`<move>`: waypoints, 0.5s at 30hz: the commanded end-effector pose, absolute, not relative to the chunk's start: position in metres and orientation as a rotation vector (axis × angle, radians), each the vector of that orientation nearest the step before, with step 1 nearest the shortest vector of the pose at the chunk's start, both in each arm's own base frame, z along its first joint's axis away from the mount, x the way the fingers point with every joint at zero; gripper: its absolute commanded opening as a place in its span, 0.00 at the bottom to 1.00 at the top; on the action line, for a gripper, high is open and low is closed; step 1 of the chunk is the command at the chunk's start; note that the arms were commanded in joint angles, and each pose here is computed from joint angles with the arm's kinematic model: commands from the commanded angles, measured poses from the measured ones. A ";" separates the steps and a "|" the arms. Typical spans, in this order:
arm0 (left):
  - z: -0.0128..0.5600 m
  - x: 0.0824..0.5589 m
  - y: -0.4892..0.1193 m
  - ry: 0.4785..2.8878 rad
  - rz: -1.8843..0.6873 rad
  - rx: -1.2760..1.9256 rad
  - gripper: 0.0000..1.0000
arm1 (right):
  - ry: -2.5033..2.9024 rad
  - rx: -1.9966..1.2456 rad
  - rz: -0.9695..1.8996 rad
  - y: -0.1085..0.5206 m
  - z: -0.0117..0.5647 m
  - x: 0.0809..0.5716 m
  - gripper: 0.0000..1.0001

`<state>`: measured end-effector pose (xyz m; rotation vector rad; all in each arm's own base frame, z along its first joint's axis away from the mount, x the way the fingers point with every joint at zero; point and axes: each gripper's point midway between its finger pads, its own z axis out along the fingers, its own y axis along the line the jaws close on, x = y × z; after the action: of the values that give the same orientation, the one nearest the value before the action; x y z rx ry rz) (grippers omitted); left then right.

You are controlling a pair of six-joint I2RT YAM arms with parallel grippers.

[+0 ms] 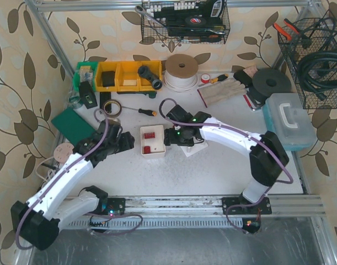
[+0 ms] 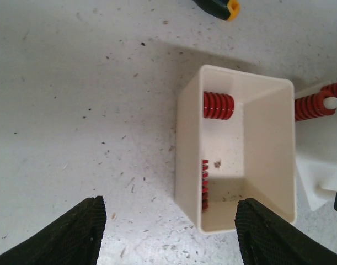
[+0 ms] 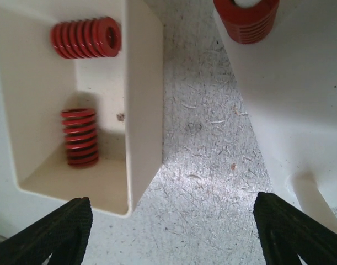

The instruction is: Install the large spring

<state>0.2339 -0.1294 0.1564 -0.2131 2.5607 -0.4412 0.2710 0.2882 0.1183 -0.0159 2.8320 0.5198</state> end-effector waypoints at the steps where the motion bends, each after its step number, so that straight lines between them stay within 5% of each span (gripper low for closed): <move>1: 0.162 0.242 -0.120 2.418 -0.512 -0.281 0.68 | 2.883 -0.054 0.384 0.289 0.110 0.272 0.79; 15: 0.147 0.248 -0.115 2.408 -0.609 -0.341 0.67 | 2.880 -0.182 0.217 0.314 0.102 0.293 0.65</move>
<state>0.2431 -0.1109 0.1438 -0.3283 2.4373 -0.5376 0.2908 0.3076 0.0940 -0.1045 2.9057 0.2863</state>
